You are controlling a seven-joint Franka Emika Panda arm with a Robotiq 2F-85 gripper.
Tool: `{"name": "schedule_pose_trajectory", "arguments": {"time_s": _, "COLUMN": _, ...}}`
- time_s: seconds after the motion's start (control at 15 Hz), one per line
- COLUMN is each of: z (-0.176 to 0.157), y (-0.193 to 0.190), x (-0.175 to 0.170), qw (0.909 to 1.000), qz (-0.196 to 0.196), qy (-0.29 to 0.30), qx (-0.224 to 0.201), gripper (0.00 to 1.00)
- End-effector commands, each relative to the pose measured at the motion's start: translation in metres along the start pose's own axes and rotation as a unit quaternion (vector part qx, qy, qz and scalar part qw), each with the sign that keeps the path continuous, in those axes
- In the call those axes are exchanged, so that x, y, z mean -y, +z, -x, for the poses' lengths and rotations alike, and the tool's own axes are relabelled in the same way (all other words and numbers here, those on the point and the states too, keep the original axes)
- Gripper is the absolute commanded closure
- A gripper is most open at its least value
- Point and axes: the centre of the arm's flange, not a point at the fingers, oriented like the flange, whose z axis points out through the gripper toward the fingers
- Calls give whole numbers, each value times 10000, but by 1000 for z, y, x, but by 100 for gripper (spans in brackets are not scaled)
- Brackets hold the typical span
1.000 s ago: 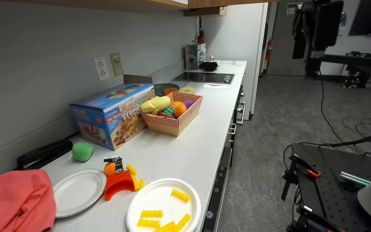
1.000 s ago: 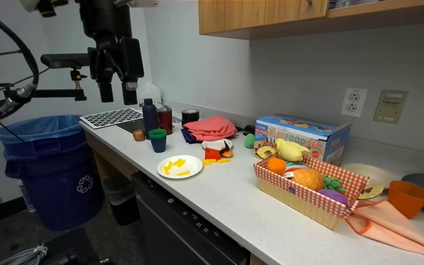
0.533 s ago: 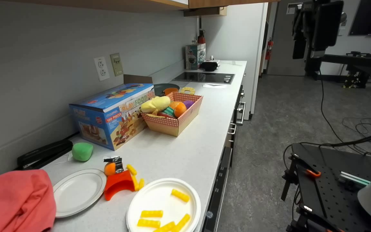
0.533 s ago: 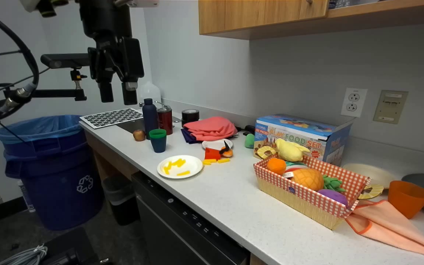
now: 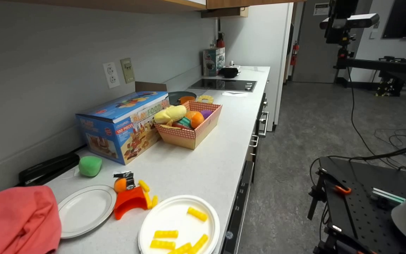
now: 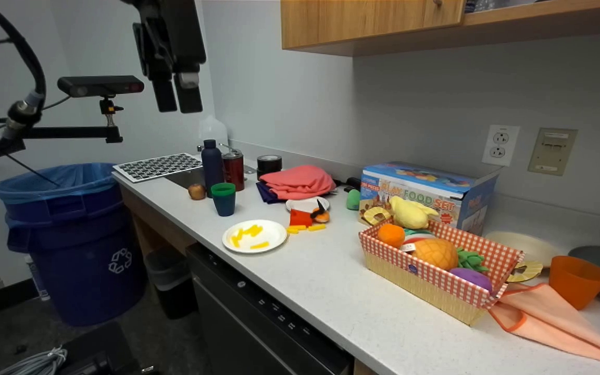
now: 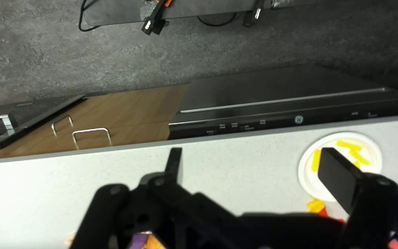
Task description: Close the top cabinet drawer door on the right
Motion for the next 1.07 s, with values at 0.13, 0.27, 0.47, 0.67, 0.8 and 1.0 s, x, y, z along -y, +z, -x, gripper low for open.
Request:
{"name": "schedule_pose_trajectory", "arguments": {"time_s": 0.13, "z": 21, "y": -38, "x": -47, "qw": 9902, "qz": -274, "qy": 1233, "qx": -591, "gripper": 0}}
{"name": "schedule_pose_trajectory", "arguments": {"time_s": 0.27, "z": 17, "y": -24, "x": -18, "qw": 9938, "qz": -239, "qy": 994, "qx": -444, "gripper": 0}}
{"name": "schedule_pose_trajectory", "arguments": {"time_s": 0.47, "z": 13, "y": -26, "x": -27, "qw": 9945, "qz": -160, "qy": 963, "qx": -370, "gripper": 0}}
{"name": "schedule_pose_trajectory", "arguments": {"time_s": 0.67, "z": 7, "y": -29, "x": -30, "qw": 9924, "qz": -184, "qy": 1170, "qx": -339, "gripper": 0}}
{"name": "schedule_pose_trajectory", "arguments": {"time_s": 0.8, "z": 1, "y": -41, "x": -57, "qw": 9855, "qz": -217, "qy": 1635, "qx": -409, "gripper": 0}}
{"name": "schedule_pose_trajectory", "arguments": {"time_s": 1.0, "z": 7, "y": -67, "x": -135, "qw": 9658, "qz": -280, "qy": 2491, "qx": -665, "gripper": 0}}
